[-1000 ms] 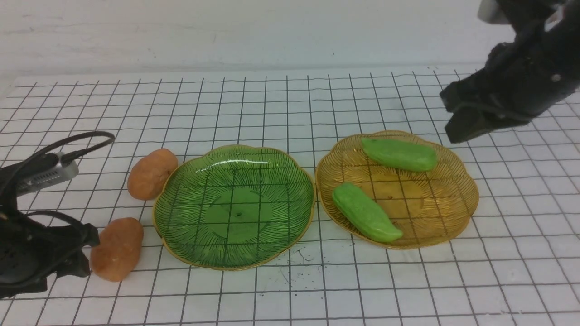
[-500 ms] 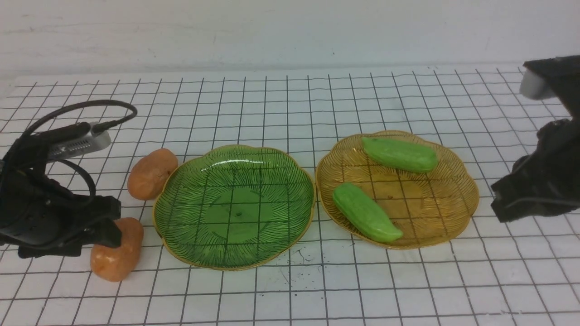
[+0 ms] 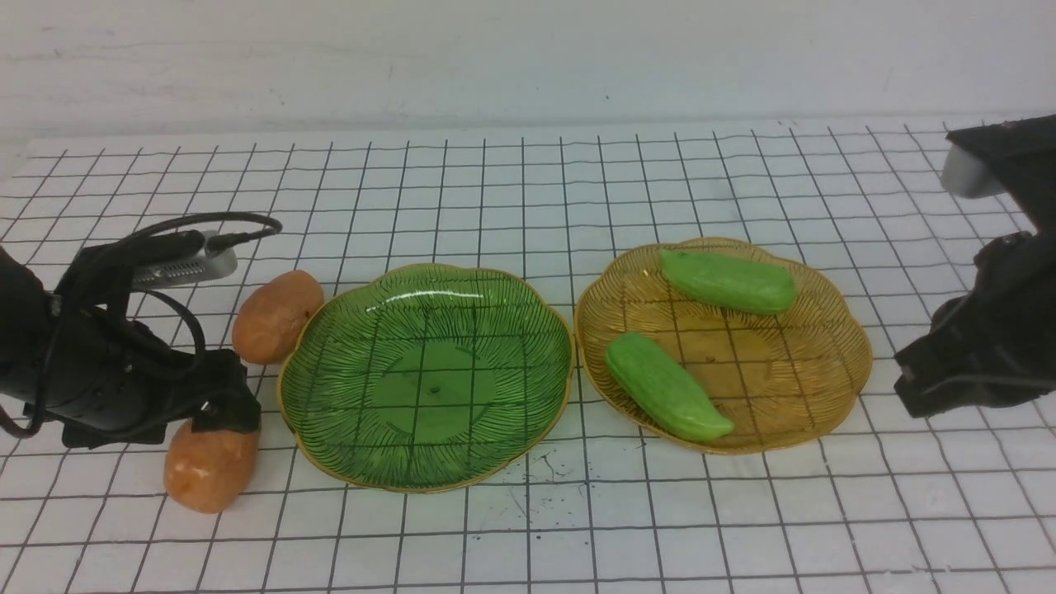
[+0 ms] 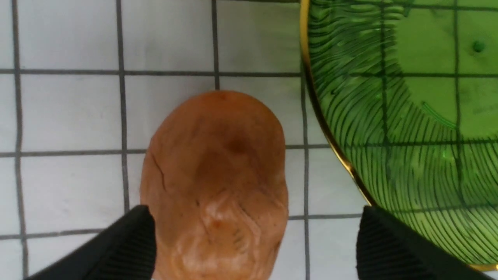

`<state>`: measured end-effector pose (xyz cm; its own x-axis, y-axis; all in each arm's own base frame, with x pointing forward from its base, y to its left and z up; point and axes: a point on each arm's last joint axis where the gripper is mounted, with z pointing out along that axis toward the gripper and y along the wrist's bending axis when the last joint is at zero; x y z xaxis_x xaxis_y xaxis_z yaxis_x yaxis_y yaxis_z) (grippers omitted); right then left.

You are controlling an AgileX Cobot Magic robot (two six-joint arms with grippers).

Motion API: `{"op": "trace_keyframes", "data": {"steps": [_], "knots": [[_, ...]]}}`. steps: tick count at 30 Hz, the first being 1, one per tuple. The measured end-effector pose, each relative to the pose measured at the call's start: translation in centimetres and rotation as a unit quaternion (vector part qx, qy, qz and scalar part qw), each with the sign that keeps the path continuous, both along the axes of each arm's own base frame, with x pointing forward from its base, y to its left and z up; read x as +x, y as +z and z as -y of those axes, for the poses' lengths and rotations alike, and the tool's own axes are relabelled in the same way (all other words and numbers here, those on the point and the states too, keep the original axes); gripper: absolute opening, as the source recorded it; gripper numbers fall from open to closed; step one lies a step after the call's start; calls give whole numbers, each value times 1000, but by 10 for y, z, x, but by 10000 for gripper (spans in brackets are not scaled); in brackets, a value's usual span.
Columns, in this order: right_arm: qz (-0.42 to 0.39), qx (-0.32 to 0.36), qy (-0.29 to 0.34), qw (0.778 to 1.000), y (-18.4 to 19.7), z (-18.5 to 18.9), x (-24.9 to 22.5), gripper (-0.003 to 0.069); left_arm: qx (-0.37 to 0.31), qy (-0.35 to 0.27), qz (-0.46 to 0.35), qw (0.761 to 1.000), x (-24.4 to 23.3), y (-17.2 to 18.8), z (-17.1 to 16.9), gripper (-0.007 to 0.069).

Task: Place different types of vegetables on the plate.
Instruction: 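Put the potatoes from the left side into the left plate with the left gripper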

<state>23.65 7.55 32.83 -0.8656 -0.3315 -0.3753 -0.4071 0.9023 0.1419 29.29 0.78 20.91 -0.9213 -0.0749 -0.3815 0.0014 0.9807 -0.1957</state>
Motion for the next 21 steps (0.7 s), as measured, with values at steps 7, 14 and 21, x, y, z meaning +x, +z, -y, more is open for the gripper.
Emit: {"op": "trace_keyframes", "data": {"steps": [7, 14, 21], "knots": [[0, 1, 0, 1000, 0, 0, 0, -15, -2, 0, -25, 1000, 5, -15, 0, 559], [-2, 11, -1, 1000, 0, -2, 0, -15, -5, 1, -42, 999, 9, -26, -1, 476], [-3, 11, 0, 1000, 0, -2, 0, -15, 0, -2, -43, 999, 10, -26, -2, 442]]}}
